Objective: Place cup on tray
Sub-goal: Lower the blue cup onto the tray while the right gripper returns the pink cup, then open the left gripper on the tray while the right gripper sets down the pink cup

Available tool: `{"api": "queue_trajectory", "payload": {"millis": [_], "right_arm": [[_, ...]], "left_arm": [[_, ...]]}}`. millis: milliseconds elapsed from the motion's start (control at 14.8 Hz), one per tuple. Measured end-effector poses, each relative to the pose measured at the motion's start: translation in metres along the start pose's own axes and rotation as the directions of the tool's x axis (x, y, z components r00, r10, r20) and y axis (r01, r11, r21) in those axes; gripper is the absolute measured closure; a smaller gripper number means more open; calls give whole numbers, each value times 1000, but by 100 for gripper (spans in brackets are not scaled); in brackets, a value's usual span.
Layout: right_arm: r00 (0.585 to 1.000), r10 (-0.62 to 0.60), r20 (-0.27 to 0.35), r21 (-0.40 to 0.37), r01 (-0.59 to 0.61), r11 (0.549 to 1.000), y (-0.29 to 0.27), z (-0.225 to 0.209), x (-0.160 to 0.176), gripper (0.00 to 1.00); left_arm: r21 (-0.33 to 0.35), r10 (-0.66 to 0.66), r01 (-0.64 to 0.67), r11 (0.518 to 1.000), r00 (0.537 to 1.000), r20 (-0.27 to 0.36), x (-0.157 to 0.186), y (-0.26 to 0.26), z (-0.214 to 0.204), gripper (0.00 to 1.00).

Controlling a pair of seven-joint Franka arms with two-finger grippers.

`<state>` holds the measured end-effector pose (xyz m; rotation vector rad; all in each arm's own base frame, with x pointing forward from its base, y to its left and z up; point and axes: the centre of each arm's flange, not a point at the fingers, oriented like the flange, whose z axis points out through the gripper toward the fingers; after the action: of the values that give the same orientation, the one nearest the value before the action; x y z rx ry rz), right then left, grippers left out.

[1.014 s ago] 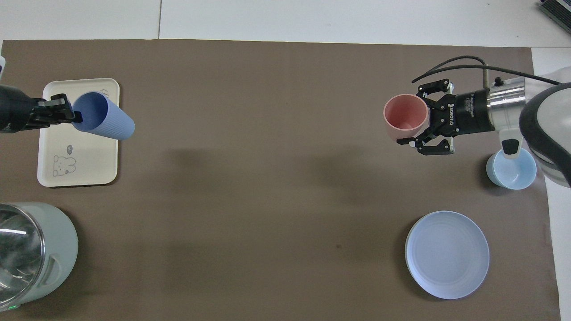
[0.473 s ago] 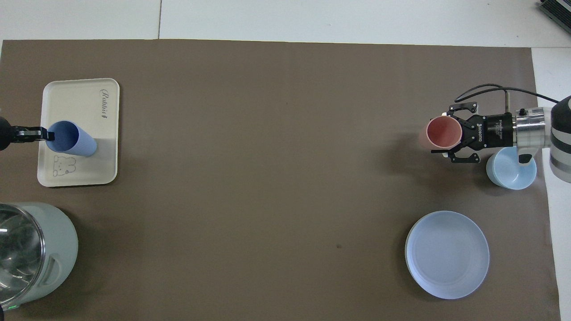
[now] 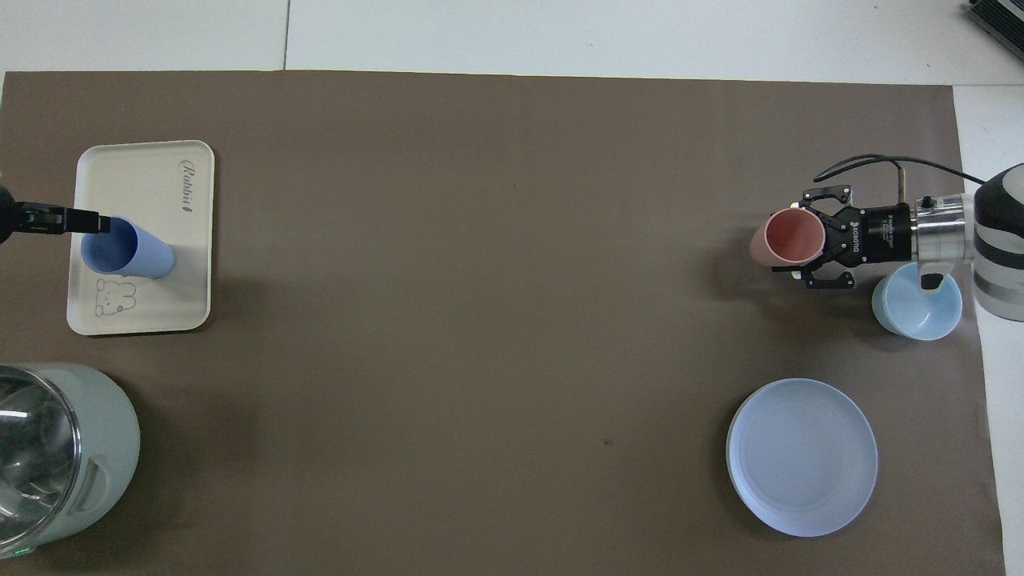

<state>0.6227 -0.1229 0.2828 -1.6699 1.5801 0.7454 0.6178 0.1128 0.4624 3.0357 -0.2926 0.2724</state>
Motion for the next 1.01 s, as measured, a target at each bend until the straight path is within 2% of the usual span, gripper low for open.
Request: {"api": "queue_trajectory", "payload": {"millis": [135, 203, 473, 743, 878, 1014], "right_arm": [[1000, 16, 4, -2, -16, 1000, 2, 4, 10, 20], [1000, 22, 10, -1, -22, 1000, 2, 6, 12, 20], [998, 55, 41, 10, -56, 998, 10, 13, 19, 20], [999, 29, 44, 13, -30, 999, 15, 12, 25, 18], [999, 22, 42, 19, -23, 1000, 15, 9, 24, 5], [999, 20, 39, 29, -22, 999, 15, 2, 24, 3]], "left_arm": [[40, 69, -71, 997, 996, 63, 14, 35, -34, 2], [45, 76, -80, 996, 994, 82, 18, 54, -49, 0], [37, 66, -72, 997, 986, 151, 7, 116, -90, 0], [39, 17, -26, 999, 975, 221, -12, 162, -119, 0], [44, 1, -12, 999, 970, 241, -20, 181, -126, 0], [46, -5, -7, 999, 967, 253, -25, 187, -123, 0]]}}
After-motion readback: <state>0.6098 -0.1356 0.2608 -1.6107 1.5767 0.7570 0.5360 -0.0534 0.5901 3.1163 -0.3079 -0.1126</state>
